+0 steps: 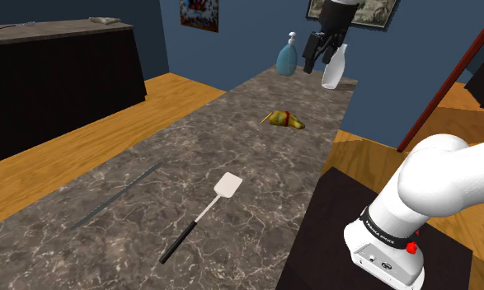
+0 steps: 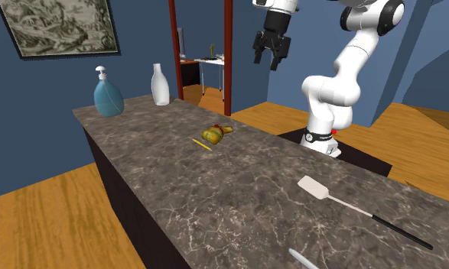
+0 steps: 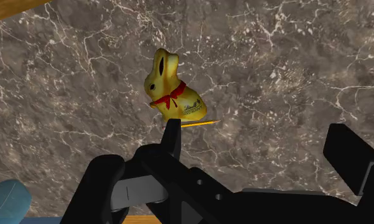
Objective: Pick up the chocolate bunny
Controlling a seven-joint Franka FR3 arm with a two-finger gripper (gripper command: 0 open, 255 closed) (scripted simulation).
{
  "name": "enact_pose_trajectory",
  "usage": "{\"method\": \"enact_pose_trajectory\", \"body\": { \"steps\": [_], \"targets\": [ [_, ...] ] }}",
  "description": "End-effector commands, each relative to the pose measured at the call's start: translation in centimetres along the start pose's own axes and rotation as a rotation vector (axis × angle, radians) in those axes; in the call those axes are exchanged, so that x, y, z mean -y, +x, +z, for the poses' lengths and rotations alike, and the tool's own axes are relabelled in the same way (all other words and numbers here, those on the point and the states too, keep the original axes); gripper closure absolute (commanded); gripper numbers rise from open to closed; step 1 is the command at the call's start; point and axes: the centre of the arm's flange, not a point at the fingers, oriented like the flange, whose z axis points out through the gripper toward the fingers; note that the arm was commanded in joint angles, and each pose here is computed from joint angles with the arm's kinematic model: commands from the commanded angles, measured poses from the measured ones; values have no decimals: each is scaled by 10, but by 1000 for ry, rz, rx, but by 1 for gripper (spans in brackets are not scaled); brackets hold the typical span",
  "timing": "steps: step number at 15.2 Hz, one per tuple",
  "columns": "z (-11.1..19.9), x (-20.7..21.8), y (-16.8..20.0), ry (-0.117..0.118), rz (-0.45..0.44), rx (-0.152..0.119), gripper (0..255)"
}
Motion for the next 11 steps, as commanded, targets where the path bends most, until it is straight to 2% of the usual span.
{"method": "enact_pose_trajectory", "body": {
  "steps": [1,11],
  "targets": [
    [0,0,0,0,0,0,0],
    [117,-72,24,89,-29,4,0]
  ]
}}
